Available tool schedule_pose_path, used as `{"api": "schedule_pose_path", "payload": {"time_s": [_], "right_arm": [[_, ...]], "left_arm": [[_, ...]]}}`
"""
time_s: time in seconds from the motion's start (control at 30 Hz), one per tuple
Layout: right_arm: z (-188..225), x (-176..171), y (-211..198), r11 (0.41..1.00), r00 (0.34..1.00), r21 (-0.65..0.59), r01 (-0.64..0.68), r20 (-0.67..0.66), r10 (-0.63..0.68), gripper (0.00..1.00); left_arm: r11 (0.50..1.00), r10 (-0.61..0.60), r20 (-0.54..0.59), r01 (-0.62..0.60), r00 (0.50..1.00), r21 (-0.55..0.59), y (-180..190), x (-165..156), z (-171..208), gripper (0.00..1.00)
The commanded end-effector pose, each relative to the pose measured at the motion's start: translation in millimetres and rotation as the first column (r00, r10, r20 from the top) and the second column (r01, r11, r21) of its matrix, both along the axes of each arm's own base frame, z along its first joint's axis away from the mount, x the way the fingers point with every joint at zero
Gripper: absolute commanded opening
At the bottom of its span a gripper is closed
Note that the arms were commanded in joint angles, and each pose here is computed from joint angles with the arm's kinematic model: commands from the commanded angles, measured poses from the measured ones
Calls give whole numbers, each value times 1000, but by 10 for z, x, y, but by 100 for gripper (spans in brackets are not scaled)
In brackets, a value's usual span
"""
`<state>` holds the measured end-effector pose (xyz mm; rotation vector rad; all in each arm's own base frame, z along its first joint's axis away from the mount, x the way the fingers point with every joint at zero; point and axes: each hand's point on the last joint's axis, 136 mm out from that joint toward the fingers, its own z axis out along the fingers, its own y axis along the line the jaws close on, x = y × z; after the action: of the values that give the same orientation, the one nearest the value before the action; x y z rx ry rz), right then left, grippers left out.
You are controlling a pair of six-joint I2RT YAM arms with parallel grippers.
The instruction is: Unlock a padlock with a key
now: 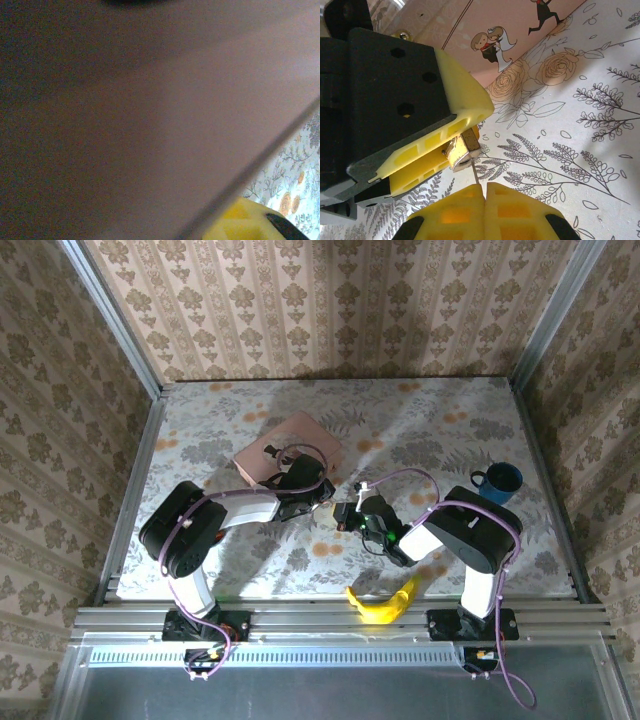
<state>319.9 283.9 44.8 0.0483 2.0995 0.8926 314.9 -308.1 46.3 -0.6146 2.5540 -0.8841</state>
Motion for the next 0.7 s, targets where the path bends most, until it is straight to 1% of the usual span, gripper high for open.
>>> {"api": "schedule_pose_path", "payload": {"time_s": [0.0, 0.43, 0.67], "right_arm": [[224, 102, -6, 998, 997, 66, 25, 66, -29, 0], [280, 95, 87, 996, 998, 92, -19, 68, 13, 0], [293, 75, 78, 995, 997, 102, -19, 71, 12, 0]], "left_arm": [[998, -40, -141, 32, 989, -59, -94, -264, -208, 0], [997, -42, -149, 31, 988, -73, -141, -245, -219, 0], [996, -45, -155, 33, 987, -80, -162, -244, -231, 0]]}}
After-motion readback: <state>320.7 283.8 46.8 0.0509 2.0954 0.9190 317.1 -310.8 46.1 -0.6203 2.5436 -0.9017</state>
